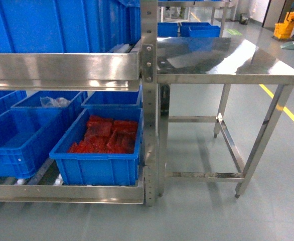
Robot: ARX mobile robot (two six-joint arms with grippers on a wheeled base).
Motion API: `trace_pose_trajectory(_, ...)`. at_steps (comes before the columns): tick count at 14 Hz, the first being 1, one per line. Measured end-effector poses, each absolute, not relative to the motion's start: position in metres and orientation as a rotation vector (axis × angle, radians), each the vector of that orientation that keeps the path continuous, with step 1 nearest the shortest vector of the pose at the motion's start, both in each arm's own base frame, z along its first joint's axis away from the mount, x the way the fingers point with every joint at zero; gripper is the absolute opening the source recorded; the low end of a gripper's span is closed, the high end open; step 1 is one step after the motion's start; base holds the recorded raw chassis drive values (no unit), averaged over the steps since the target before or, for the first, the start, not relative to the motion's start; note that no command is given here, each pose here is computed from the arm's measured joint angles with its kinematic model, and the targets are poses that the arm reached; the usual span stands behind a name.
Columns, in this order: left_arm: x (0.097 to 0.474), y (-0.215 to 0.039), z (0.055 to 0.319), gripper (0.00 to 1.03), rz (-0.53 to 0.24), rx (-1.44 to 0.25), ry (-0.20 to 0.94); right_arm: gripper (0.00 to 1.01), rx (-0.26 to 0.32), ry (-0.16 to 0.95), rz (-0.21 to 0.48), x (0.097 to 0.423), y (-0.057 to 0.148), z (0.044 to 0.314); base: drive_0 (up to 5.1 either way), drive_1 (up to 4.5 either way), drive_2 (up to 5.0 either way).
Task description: Sort blue parts and orange caps into right shelf containers
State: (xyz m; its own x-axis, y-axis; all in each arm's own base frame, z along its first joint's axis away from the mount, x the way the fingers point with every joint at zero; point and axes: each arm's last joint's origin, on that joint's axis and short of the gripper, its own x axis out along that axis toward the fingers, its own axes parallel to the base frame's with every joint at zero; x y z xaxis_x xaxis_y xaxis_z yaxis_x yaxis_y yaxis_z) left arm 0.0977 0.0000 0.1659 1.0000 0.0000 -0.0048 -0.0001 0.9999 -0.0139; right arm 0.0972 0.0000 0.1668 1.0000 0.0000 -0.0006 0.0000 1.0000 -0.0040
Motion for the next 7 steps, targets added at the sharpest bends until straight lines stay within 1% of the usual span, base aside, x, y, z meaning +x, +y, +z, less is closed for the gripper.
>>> trace_pose_trajectory(7, 0.0977, 0.0, 0.1658, 0.43, 0.0, -0.014, 0.006, 0.44, -0.004, -0.005, 0.0, 0.0972, 0.0, 0.1673, -5.0, 2.4, 2.4)
